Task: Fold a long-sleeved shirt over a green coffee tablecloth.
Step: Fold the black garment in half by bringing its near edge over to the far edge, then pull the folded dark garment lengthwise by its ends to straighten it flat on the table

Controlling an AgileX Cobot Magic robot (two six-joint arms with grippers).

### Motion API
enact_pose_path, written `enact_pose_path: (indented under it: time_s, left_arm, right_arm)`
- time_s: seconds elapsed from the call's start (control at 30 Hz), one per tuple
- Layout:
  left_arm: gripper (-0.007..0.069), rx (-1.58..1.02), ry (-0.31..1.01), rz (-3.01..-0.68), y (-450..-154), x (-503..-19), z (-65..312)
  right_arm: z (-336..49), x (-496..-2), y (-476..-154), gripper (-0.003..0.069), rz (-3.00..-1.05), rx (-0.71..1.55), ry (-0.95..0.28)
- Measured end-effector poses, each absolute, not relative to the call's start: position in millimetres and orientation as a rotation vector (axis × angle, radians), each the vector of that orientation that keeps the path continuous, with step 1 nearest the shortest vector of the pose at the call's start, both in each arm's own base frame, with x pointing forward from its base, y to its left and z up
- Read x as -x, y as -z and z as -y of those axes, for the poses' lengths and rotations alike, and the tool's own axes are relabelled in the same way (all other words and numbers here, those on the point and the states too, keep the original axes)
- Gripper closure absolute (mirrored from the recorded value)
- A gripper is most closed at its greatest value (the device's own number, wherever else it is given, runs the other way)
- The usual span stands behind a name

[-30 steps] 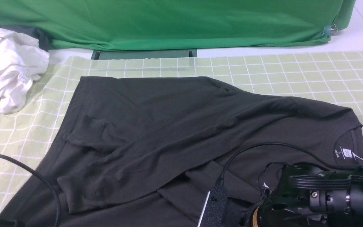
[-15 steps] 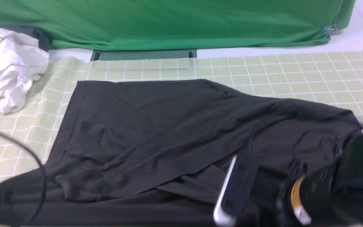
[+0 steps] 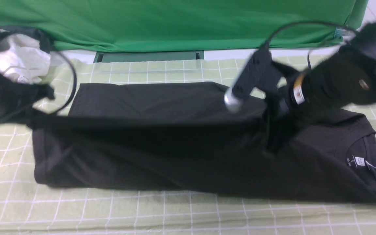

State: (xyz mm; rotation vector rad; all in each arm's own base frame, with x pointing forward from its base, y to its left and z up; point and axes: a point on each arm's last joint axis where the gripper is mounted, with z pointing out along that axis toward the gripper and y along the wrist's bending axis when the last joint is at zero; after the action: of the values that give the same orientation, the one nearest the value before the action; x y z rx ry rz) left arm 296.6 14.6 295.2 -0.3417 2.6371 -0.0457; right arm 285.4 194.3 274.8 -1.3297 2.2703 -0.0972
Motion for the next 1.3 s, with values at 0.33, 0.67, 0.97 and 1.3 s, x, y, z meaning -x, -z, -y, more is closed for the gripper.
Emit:
enact_pose_path:
  time_s: [0.33,0.67,0.97,1.3]
  left_arm:
    - [0.0612,0.309,-0.019,-2.641,-274.0,-402.0,-22.7]
    - [0.0606,0.292,-0.022,-2.618,-244.9,-453.5,-22.7]
    - [0.0433,0.261,-0.058,-2.599,-225.2,-466.1,-25.1]
    - [0.0141,0.222,-0.175,-2.612,-248.1,-462.2,-32.1]
  right_arm:
    - [-200.3,-389.0,-258.0,0.0610,-2.259,1.206,0.148]
    - [-201.2,-435.9,-212.3,0.0610,-2.295,1.166,0.159]
    - [-204.7,-447.3,-192.4,0.0446,-2.257,1.149,0.156]
    - [-196.0,-435.9,-250.8,0.0271,-2.355,1.023,0.154]
